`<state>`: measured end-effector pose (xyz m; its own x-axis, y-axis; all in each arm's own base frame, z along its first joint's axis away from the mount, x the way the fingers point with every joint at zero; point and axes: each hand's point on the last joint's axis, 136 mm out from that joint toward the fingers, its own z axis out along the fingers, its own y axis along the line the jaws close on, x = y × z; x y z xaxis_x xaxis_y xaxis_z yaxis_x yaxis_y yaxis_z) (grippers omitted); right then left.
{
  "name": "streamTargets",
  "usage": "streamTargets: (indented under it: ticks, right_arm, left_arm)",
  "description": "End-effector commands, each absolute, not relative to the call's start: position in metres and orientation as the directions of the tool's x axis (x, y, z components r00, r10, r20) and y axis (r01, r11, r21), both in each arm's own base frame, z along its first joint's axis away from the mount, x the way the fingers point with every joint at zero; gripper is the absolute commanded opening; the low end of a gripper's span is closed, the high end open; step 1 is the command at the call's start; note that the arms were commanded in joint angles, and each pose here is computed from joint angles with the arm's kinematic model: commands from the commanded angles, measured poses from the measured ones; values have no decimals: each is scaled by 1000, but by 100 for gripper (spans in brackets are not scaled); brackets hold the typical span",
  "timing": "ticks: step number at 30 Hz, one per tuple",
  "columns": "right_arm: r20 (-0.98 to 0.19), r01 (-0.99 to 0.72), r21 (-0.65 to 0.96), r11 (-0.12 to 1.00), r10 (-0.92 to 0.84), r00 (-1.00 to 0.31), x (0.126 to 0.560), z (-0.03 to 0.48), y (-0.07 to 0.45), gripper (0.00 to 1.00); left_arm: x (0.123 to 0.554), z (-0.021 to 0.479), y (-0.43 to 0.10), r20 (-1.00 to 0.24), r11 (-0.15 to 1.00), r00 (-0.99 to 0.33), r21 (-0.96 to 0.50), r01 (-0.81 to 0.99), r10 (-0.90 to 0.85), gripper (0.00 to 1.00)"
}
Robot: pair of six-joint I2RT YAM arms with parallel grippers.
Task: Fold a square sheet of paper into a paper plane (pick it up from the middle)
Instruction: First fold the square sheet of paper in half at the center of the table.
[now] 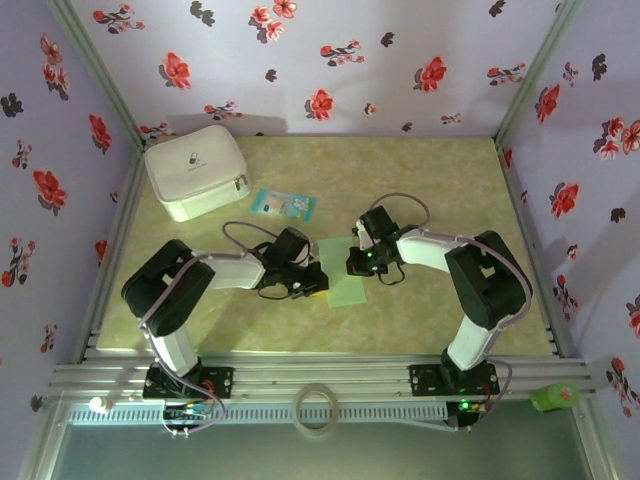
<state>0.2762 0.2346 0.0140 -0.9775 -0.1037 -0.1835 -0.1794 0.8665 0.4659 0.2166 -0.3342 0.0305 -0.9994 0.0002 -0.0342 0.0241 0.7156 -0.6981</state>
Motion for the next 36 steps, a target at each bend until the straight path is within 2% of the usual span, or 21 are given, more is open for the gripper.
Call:
streamTargets:
  ticks: [1,7,17,24,29,32,36]
  right_arm:
    - [-16,-83,254,964,-82,-997,237,-30,182,0]
    - [-16,-85,254,964,-83,-996,237,-30,182,0]
    - [-29,-82,248,965,-78,-997,239,-29,181,0]
    - [-28,-82,260,962,-77,-997,239,-29,183,0]
    - [-77,-71,396,915,-44,-996,255,-3,213,1]
    - [-144,-84,475,876,-17,-989,272,29,232,8]
    - [-235,-80,506,859,48,-971,285,70,231,20]
  left_arm:
    - [209,44,-337,-58,719,-998,-691,67,36,9]
    - [190,40,-362,-35,702,-990,-702,124,140,8]
    - [168,-10,-333,38,780,-993,-623,64,112,8]
    - [165,5,-324,3,781,-992,-617,96,124,9]
    - [192,49,-325,-122,741,-990,-659,129,64,9]
    - [220,62,-317,-178,732,-984,-672,113,-11,9]
    - [261,76,-320,-185,686,-978,-724,69,-97,8]
